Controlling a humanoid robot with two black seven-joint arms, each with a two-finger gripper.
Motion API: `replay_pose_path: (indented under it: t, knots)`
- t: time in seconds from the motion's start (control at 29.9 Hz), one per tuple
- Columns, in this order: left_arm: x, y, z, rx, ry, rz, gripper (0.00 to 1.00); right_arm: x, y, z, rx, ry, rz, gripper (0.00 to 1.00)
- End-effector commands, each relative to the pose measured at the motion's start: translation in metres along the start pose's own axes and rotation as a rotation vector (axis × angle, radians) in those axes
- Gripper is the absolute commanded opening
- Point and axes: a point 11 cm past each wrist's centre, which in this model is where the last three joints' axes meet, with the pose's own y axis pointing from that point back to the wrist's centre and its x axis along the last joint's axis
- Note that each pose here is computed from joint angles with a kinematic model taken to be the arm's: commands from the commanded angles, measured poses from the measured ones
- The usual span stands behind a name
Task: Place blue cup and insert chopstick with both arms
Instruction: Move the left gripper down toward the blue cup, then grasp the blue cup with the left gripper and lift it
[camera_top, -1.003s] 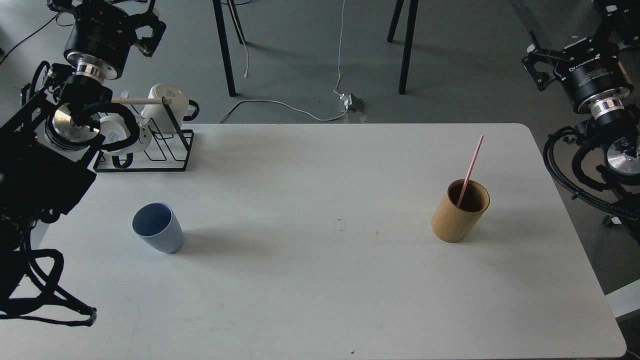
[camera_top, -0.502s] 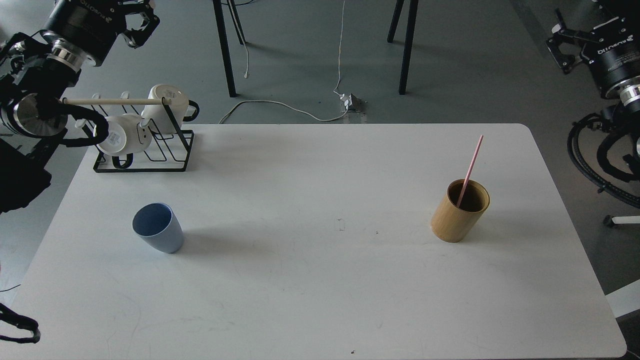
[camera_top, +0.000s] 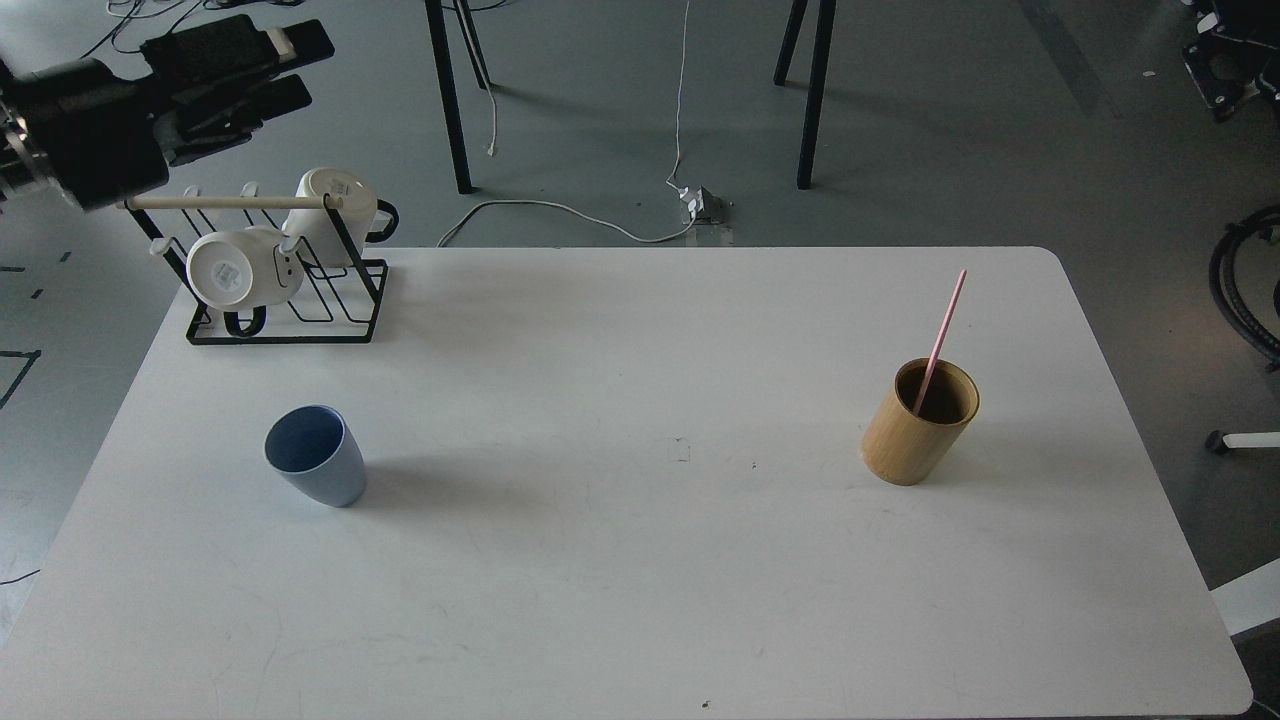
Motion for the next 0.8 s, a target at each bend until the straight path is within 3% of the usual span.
replay_pose_path:
  t: [0.0,0.4,0.6,0.77]
  knots:
    - [-0.029,0.01,-0.027,0.142,-0.156,-0.143,0.83,0.005,0.004,0.004,-0.012,0.002,0.012,1.0]
    - [-0.119,0.039,-0.105,0.362,-0.433,-0.434,0.76,0.008,0.008,0.01,-0.022,-0.002,0.018,1.0]
    - [-0.135,0.045,-0.129,0.415,-0.438,-0.471,0.7,0.008,0.008,0.009,-0.021,0.001,0.019,1.0]
    - [-0.152,0.03,-0.134,0.395,-0.475,-0.504,0.6,0.009,0.008,0.008,-0.02,0.002,0.02,1.0]
